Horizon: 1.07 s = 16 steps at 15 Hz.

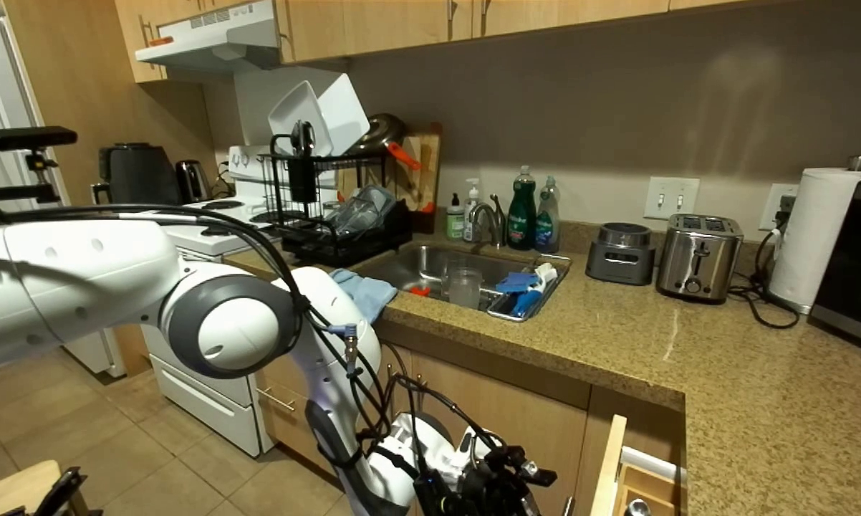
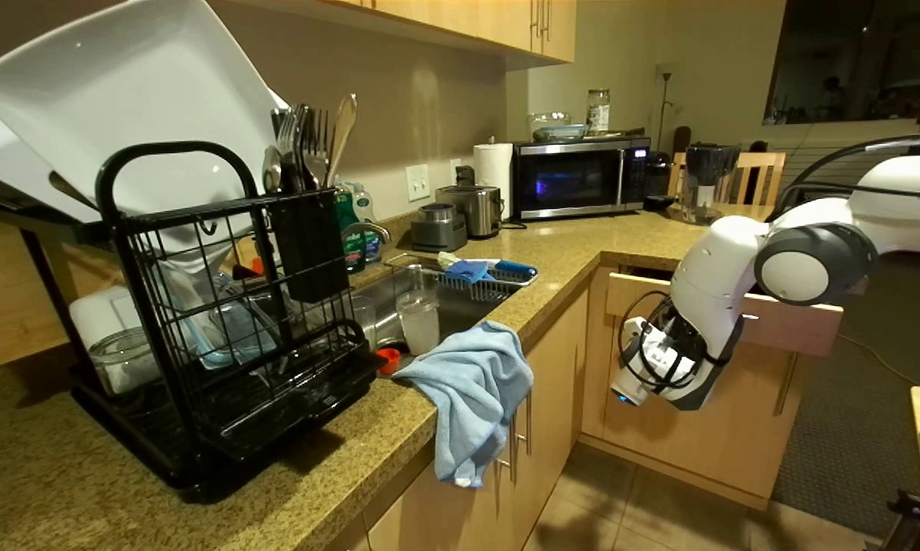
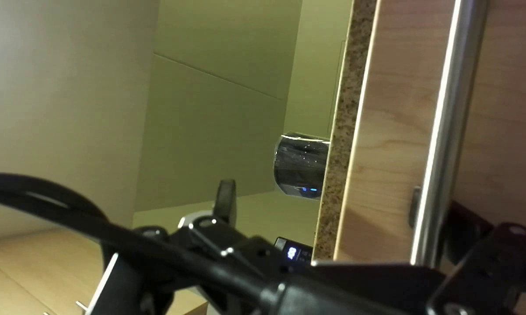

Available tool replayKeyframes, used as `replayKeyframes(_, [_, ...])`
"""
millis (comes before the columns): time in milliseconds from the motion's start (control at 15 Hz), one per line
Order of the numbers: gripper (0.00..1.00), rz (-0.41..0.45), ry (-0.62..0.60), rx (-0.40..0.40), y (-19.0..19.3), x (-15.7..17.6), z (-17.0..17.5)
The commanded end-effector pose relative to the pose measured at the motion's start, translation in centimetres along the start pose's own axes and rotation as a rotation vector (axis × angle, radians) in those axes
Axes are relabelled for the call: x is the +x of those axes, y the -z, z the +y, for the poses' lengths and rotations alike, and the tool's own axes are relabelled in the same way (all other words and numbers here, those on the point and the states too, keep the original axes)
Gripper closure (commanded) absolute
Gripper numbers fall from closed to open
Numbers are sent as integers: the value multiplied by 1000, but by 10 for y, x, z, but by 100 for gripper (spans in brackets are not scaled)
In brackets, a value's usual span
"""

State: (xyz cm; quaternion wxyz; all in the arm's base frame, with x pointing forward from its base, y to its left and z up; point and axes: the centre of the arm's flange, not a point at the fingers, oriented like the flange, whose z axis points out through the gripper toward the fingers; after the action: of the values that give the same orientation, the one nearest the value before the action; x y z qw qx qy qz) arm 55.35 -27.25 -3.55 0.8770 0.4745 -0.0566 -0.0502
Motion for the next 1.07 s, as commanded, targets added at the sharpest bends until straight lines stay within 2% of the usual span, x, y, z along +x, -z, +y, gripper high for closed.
replayKeyframes(0, [0,-15,-26,27,-10,-12,22])
replayKeyframes(267, [0,15,-8,163,-15,-15,32])
replayKeyframes(733, [0,75,22,463,-31,-5,32])
replayKeyframes(800, [0,73,27,484,-33,-5,29])
replayKeyframes(1000, [0,42,39,465,-36,-3,22])
